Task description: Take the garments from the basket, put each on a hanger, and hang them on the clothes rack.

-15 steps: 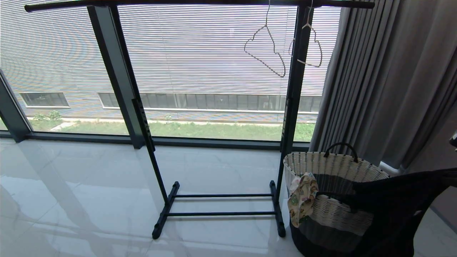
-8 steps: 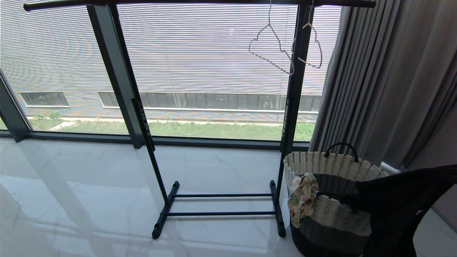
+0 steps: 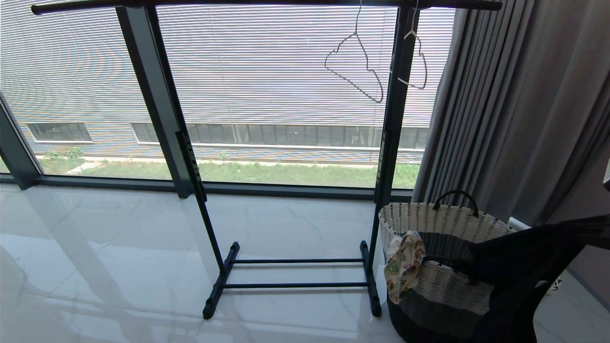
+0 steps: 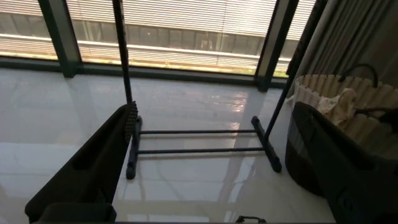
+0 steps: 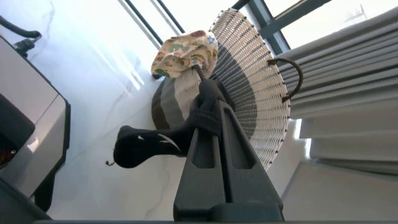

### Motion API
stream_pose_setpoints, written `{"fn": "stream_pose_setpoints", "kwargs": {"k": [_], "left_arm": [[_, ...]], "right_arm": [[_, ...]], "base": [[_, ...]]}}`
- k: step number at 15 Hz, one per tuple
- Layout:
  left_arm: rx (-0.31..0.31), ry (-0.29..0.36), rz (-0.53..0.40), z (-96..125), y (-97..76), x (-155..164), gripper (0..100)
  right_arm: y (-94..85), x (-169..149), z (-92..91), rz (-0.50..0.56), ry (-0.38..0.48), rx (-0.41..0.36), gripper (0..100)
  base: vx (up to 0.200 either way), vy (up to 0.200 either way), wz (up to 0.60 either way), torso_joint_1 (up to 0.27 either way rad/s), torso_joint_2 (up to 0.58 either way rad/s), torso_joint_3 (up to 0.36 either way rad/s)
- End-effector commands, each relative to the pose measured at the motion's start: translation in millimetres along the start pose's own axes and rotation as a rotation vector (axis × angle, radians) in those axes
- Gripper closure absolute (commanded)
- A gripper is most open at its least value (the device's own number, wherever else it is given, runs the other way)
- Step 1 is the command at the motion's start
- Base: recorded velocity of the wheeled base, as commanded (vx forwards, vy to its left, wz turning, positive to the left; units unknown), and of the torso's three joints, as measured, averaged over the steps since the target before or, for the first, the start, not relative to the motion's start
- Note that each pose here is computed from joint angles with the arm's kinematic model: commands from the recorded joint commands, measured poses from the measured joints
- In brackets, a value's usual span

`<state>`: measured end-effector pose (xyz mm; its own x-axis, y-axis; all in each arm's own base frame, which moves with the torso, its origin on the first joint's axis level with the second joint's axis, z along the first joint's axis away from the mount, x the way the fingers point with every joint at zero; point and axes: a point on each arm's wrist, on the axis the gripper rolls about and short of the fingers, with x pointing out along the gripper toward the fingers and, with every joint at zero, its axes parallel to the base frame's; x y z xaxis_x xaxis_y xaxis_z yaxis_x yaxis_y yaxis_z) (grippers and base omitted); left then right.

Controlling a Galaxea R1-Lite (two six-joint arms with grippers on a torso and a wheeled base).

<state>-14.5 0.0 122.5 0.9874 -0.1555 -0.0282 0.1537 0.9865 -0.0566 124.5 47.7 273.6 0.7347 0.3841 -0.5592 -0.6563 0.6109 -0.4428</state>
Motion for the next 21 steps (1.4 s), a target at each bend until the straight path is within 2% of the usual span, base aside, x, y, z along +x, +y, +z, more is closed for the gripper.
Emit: {"fn": "stream_pose_setpoints", "kwargs": {"k": [1,3,5,6,8,9,10,13,16,20,21], "left_arm": [[-0.157,-0.053,0.000,137,-2.5,95,0],[-0.159,-0.023,-0.072,152,-11.7,140,0],[-0.145,0.066,-0.185,151,-40.7,181,0],[-0.135,0.105,-0.240,150,-63.7,200,0],[-0.094,0.208,-0.298,131,-109.0,233,0],[-0.077,0.244,-0.325,122,-124.2,241,0],[-0.044,0.317,-0.380,102,-151.0,252,0],[0.002,0.401,-0.480,70,-194.0,262,0],[0.007,0.446,-0.582,50,-216.1,267,0],[-0.025,0.474,-0.747,38,-232.8,267,0],[-0.027,0.477,-0.759,35,-234.3,269,0]], "right_arm": [[3.8,5,3.9,0.039,-0.010,-0.019,100],[6.2,9,8.1,0.059,-0.027,0.004,100],[10.4,15,16.1,0.093,-0.068,0.048,100],[11.1,18,22.1,0.108,-0.105,0.072,100],[11.9,27,33.4,0.117,-0.162,0.098,100],[12.0,31,36.8,0.119,-0.176,0.102,100],[12.5,38,42.3,0.126,-0.197,0.104,100],[16.1,56,61.2,0.153,-0.264,0.148,100],[18.4,66,78.4,0.184,-0.288,0.158,100],[21.7,69,92.9,0.204,-0.326,0.143,100],[22.2,68,93.1,0.205,-0.326,0.142,100]], "base": [[0.000,0.000,0.00,0.000,0.00,0.000],[0.000,0.000,0.00,0.000,0.00,0.000],[0.000,0.000,0.00,0.000,0.00,0.000],[0.000,0.000,0.00,0.000,0.00,0.000],[0.000,0.000,0.00,0.000,0.00,0.000],[0.000,0.000,0.00,0.000,0.00,0.000],[0.000,0.000,0.00,0.000,0.00,0.000],[0.000,0.000,0.00,0.000,0.00,0.000],[0.000,0.000,0.00,0.000,0.00,0.000],[0.000,0.000,0.00,0.000,0.00,0.000],[0.000,0.000,0.00,0.000,0.00,0.000]]}}
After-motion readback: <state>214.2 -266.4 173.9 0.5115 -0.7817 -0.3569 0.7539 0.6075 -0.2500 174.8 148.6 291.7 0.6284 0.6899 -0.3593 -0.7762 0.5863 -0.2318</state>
